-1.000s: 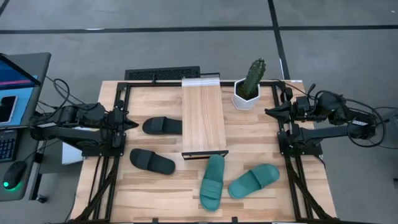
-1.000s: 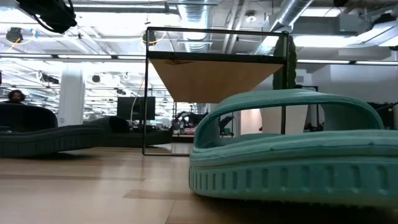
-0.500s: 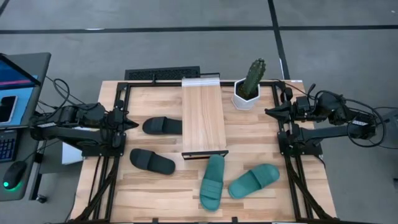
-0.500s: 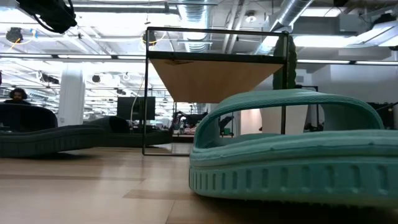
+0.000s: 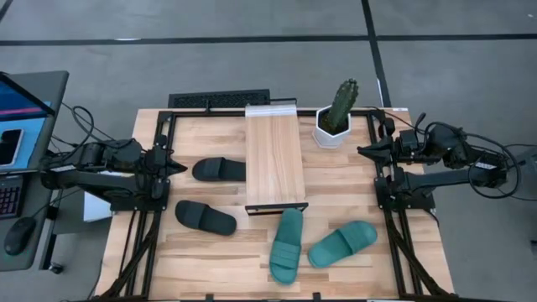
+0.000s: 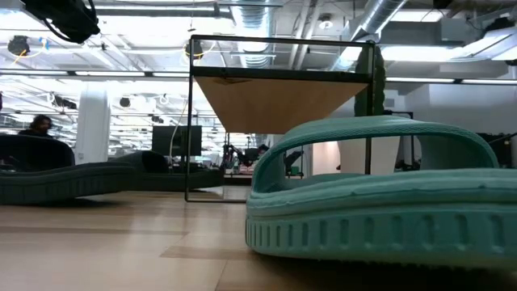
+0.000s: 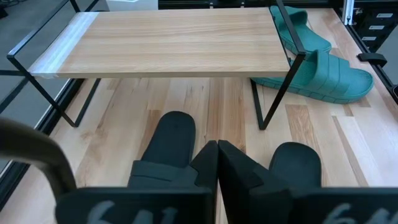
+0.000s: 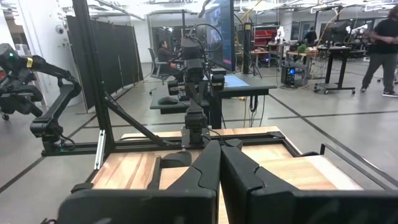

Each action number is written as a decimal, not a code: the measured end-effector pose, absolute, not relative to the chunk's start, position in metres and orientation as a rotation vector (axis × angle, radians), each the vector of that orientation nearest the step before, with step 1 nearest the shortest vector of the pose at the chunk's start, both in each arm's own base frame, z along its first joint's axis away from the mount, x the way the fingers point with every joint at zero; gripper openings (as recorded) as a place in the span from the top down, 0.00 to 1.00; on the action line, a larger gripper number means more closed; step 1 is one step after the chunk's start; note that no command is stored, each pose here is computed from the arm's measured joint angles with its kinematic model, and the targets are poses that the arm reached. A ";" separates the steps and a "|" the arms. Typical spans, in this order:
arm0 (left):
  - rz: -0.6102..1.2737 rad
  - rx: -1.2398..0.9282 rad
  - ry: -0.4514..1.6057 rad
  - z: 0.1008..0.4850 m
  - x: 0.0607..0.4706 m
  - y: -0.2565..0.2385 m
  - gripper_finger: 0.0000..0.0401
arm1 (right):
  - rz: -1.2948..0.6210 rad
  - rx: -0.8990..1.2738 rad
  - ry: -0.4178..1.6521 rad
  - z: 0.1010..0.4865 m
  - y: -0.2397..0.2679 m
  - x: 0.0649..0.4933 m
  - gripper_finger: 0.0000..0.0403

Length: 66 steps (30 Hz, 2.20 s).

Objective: Pick and place slides into the shelf

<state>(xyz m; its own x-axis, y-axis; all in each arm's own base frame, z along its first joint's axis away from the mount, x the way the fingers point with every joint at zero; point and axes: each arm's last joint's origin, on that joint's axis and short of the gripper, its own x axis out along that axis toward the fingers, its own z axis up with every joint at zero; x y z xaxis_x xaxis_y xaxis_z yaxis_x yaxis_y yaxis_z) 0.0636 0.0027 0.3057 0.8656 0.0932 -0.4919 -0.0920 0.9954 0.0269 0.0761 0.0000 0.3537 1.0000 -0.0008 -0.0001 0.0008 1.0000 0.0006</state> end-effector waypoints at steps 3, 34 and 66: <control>0.097 0.003 0.515 0.306 0.064 0.003 1.00 | -0.001 0.001 0.000 0.354 0.000 0.076 1.00; 0.097 0.003 0.516 0.306 0.064 0.003 1.00 | -0.001 0.001 0.000 0.354 0.000 0.076 1.00; 0.357 0.130 0.722 0.282 0.085 0.010 1.00 | -0.001 0.001 0.000 0.354 0.000 0.076 1.00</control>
